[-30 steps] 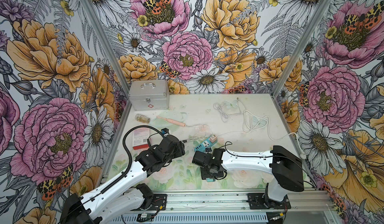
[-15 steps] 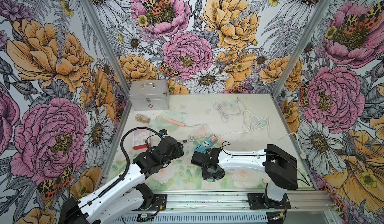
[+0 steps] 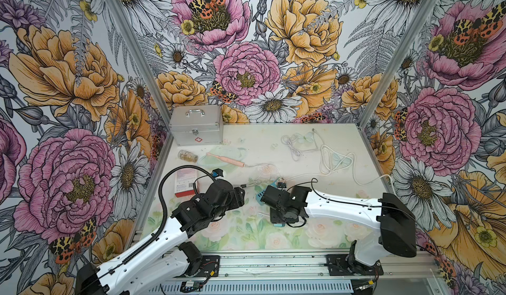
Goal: Charge the electric toothbrush
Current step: Pick up the plug from the center of the board.
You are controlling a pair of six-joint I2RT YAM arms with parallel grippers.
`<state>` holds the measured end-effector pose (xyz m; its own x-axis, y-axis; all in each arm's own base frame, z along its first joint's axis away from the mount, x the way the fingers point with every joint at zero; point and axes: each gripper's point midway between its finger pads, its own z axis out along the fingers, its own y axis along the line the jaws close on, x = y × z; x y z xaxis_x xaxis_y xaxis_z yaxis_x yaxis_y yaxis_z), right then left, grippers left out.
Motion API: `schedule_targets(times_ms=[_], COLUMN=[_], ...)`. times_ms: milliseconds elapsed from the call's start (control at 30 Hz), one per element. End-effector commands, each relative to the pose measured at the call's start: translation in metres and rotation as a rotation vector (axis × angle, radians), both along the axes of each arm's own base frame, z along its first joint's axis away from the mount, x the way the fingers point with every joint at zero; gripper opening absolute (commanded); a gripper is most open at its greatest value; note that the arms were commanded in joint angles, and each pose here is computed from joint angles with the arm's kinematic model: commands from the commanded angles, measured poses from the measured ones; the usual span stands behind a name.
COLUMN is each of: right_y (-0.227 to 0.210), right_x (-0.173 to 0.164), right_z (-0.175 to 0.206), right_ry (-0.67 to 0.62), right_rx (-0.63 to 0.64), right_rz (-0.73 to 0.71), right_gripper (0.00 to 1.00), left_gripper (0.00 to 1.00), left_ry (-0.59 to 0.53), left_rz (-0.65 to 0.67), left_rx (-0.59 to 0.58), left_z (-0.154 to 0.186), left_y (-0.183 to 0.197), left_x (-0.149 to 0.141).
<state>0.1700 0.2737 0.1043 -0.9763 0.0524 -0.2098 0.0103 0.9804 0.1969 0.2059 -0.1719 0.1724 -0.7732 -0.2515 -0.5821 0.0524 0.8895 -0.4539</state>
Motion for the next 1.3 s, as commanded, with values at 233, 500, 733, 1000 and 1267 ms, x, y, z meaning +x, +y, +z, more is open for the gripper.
schedule_targets(times_ms=[233, 500, 733, 1000, 1267], right_y=[-0.006, -0.002, 0.003, 0.009, 0.010], right_x=[0.054, 0.057, 0.059, 0.063, 0.062], right_z=[0.069, 0.084, 0.098, 0.111, 0.112], right_ry=[-0.133, -0.136, -0.126, -0.135, -0.128], right_rx=[0.207, 0.325, 0.413, 0.496, 0.533], right_rz=[-0.139, -0.159, -0.164, -0.162, -0.165], right_gripper=[0.39, 0.39, 0.39, 0.39, 0.39], left_gripper=[0.68, 0.60, 0.56, 0.53, 0.42], left_ry=[-0.144, -0.190, -0.222, -0.214, -0.248], left_rz=[-0.507, -0.501, -0.523, -0.505, -0.502], left_rx=[0.015, -0.170, -0.225, -0.222, -0.302], left_z=[0.029, 0.035, 0.043, 0.043, 0.058], left_y=[-0.110, -0.124, -0.125, -0.131, -0.143], left_x=[-0.057, -0.033, -0.014, 0.005, 0.022])
